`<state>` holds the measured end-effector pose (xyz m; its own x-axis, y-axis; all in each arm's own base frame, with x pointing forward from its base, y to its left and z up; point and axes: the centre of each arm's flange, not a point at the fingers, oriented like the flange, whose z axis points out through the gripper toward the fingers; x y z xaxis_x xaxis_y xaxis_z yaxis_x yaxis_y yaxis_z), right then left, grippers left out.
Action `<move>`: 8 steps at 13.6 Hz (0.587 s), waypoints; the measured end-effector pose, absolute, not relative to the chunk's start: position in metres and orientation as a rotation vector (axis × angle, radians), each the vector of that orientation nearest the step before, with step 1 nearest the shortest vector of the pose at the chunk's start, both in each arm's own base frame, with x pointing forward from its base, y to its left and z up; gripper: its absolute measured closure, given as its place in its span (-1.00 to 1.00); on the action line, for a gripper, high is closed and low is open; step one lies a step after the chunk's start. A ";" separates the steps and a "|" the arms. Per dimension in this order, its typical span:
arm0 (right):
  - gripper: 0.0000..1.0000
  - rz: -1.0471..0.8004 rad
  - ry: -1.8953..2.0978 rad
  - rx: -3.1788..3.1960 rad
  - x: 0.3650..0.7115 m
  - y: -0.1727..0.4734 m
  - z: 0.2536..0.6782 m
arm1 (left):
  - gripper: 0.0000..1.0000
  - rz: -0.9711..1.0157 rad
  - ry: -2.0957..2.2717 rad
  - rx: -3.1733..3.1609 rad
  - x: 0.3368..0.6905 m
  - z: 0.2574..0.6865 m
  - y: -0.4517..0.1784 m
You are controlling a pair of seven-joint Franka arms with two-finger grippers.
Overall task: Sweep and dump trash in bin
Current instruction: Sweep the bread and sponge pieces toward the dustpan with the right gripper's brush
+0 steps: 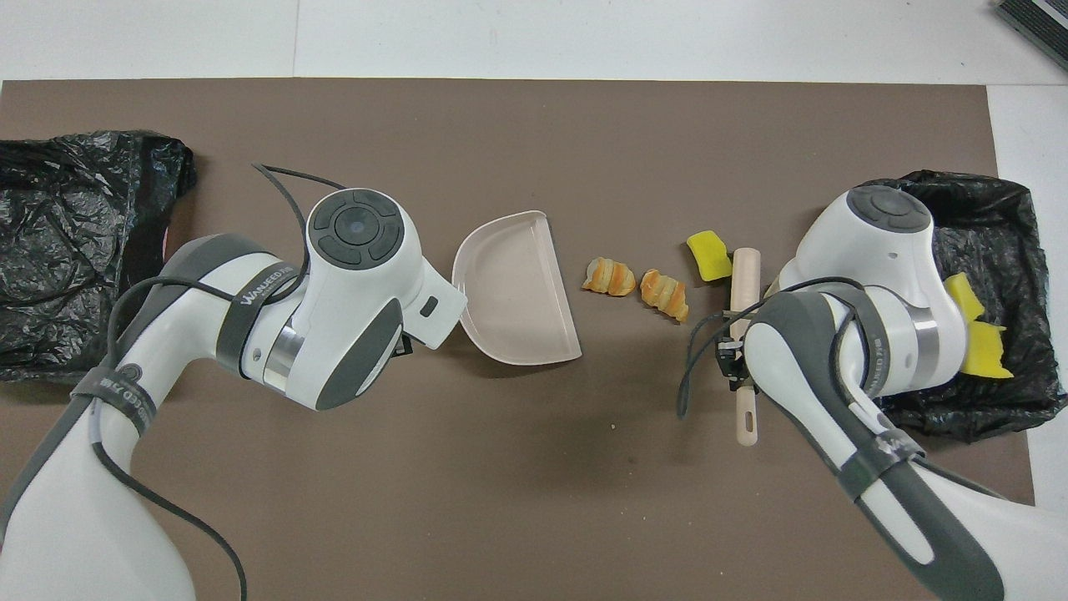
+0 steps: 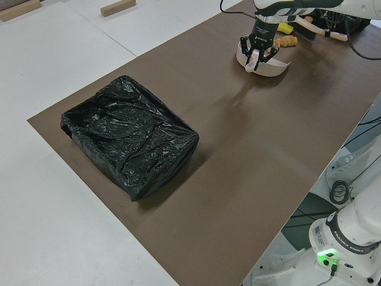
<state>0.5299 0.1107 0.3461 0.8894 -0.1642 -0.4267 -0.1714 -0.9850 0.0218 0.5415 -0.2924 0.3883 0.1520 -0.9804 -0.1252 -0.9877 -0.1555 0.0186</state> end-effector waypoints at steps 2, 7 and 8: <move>0.48 0.685 0.316 -3.051 0.526 0.141 0.352 | 0.37 0.165 1.996 -2.332 0.542 0.388 -0.292; 0.48 0.660 0.304 -3.239 0.541 0.120 0.392 | 0.37 0.165 1.996 -2.332 0.541 0.388 -0.292; 0.48 0.648 0.301 -3.281 0.543 0.110 0.391 | 0.37 0.165 1.996 -2.332 0.541 0.388 -0.292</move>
